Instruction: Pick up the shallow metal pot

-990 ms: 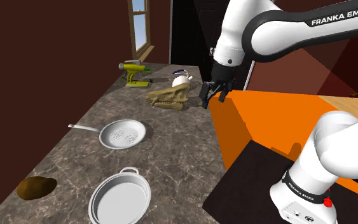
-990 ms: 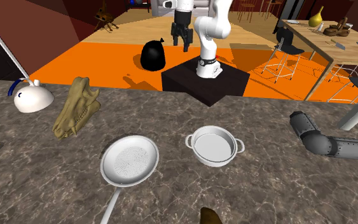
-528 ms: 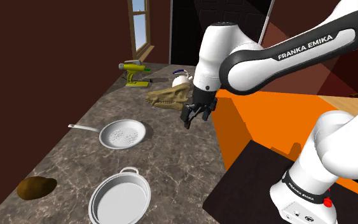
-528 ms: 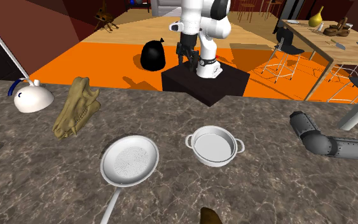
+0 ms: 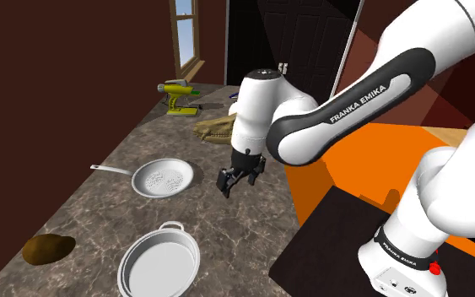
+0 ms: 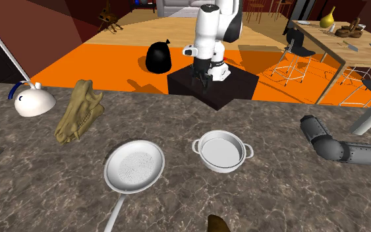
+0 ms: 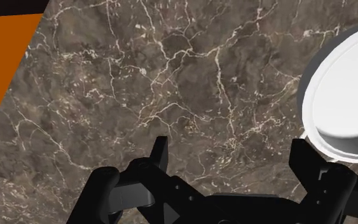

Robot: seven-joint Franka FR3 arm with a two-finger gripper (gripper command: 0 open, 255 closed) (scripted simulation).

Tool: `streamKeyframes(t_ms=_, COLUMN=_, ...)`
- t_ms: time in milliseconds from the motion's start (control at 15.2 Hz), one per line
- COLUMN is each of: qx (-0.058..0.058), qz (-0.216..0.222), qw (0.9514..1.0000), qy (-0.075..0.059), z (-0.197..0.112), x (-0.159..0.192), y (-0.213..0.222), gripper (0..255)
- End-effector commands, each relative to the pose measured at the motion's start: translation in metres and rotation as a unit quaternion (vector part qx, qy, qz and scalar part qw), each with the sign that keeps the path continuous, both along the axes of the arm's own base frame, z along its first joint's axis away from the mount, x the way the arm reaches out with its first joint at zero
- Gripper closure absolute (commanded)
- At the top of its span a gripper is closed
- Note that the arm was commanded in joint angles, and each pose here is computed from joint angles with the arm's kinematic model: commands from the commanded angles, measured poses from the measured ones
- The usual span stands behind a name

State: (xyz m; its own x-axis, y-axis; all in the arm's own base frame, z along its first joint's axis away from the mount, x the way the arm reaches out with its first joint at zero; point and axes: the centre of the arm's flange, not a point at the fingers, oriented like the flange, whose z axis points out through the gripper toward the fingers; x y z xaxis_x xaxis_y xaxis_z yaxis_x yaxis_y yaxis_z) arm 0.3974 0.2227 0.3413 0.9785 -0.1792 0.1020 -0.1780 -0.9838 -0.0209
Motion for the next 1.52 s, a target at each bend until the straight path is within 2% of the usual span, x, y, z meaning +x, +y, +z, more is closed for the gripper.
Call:
streamKeyframes(t_ms=0, qx=0.002, qz=0.001, qw=1.0, qy=-0.001, z=-0.02, x=0.009, y=0.021, gripper=0)
streamKeyframes(t_ms=924, qx=0.005, qz=0.007, qw=1.0, qy=-0.002, z=-0.151, x=0.048, y=0.138, gripper=0)
streamKeyframes(t_ms=1452, qx=0.005, qz=0.007, qw=1.0, qy=-0.002, z=-0.191, x=0.048, y=0.138, gripper=0)
